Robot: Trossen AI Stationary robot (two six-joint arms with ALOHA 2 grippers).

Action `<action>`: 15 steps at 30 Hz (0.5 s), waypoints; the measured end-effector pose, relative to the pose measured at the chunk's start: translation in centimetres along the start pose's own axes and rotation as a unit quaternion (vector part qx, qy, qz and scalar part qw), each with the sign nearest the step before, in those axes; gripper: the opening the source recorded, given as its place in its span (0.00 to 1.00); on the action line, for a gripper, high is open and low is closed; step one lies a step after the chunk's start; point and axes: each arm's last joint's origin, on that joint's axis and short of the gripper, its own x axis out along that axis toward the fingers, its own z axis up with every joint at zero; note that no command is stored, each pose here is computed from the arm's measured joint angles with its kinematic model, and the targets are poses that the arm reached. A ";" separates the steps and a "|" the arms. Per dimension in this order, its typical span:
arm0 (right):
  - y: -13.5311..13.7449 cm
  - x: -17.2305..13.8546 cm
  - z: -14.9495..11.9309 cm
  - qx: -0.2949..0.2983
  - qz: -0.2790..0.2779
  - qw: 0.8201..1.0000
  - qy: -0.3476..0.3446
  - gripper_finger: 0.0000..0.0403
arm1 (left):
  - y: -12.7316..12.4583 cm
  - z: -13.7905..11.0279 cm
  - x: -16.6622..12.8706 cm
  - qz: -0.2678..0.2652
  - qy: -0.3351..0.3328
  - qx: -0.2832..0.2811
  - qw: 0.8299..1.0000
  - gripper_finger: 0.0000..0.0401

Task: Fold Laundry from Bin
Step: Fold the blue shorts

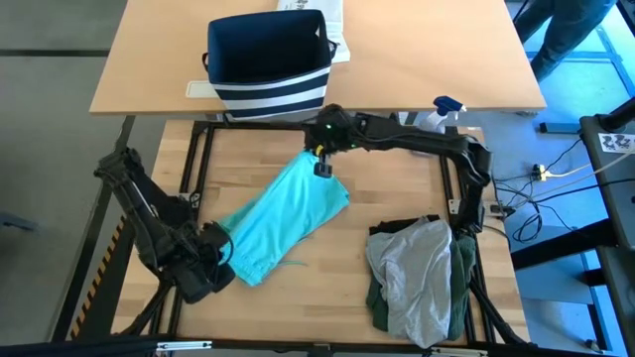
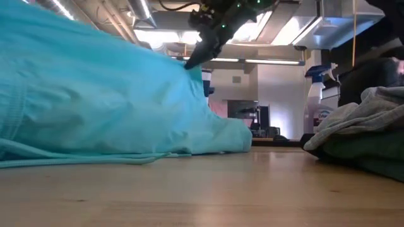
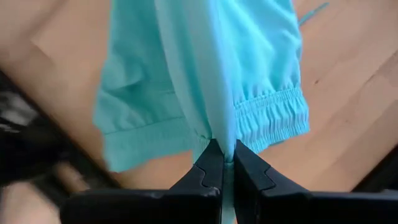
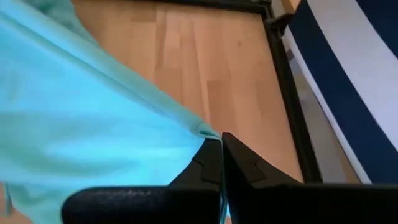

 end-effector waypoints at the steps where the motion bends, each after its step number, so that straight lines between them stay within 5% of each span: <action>1: -0.4 0.2 0.0 0.005 0.005 1.000 -0.008 0.00 | 0.6 -0.3 0.5 -0.014 -0.001 -0.019 1.000 0.01; 5: -1.8 1.0 -0.4 0.005 0.022 0.999 -0.034 0.00 | 3.4 -1.0 2.3 -0.036 0.005 -0.092 0.995 0.01; 15: -2.8 4.7 -2.6 -0.032 0.065 0.997 -0.012 0.00 | 7.7 -0.7 5.1 0.036 0.080 -0.178 0.980 0.01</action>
